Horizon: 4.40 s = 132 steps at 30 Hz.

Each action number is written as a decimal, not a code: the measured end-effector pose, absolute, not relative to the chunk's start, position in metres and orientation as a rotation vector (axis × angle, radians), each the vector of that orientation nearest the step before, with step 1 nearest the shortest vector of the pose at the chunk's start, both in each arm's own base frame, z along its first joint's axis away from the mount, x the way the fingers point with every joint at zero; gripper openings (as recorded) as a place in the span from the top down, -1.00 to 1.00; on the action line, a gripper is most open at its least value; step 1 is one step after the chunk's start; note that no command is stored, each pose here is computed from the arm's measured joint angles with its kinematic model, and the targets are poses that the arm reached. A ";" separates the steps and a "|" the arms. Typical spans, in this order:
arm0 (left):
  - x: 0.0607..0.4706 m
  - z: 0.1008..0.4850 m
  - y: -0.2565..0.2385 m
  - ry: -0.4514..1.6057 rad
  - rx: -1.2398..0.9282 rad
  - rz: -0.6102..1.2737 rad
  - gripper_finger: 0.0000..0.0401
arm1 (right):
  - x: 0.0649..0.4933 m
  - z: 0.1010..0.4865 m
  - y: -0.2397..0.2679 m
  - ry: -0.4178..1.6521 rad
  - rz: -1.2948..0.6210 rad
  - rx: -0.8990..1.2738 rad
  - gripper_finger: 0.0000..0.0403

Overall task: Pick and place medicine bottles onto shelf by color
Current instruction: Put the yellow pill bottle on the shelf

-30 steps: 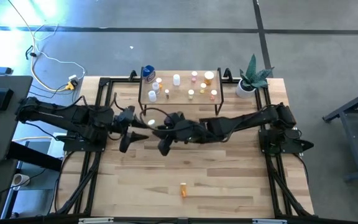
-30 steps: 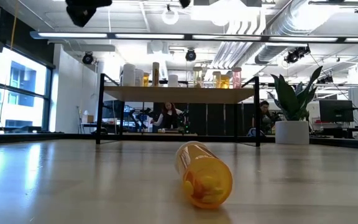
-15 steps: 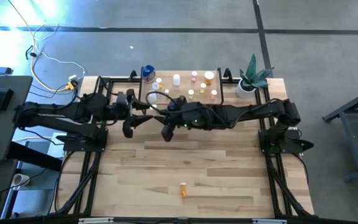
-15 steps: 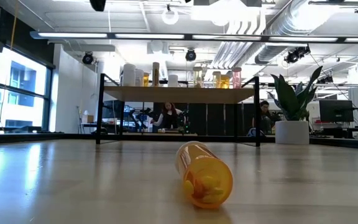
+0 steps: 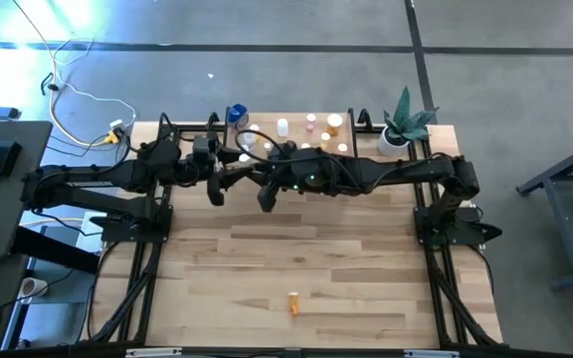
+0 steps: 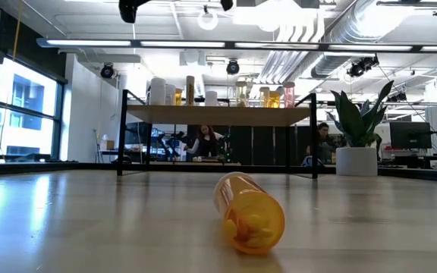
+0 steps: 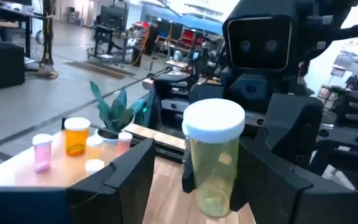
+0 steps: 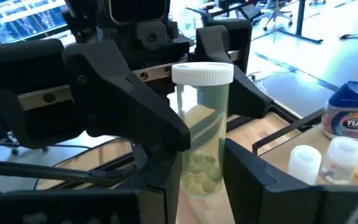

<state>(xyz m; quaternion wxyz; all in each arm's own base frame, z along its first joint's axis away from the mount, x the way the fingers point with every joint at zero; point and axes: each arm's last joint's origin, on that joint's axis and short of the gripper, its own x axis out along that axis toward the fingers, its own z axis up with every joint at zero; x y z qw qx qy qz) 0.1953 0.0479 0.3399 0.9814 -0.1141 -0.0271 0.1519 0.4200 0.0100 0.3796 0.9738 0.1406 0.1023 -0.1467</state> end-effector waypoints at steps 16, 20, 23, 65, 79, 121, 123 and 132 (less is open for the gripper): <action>0.196 0.342 0.060 -0.089 -0.224 0.338 0.11 | 0.421 0.382 -0.013 0.192 -0.258 0.243 0.55; 0.196 0.342 0.061 -0.089 -0.224 0.339 0.25 | 0.421 0.382 -0.019 0.194 -0.243 0.245 0.55; 0.195 0.342 0.062 -0.089 -0.224 0.348 0.34 | 0.421 0.382 -0.023 0.194 -0.250 0.245 0.55; 0.193 0.325 0.067 0.116 -0.030 0.479 0.50 | 0.374 0.400 -0.070 0.384 -0.236 0.091 0.00; 0.218 0.299 0.074 0.251 -0.061 0.443 0.50 | 0.387 0.405 -0.086 0.233 -0.015 -0.044 0.00; 0.239 0.303 0.081 0.091 -0.030 0.449 0.50 | 0.391 0.378 -0.096 0.391 0.063 0.007 0.37; 0.239 0.303 0.081 0.091 -0.030 0.448 0.50 | 0.391 0.378 -0.096 0.391 0.064 0.008 0.40; 0.239 0.303 0.081 0.091 -0.030 0.448 0.50 | 0.391 0.378 -0.096 0.393 0.063 0.015 0.44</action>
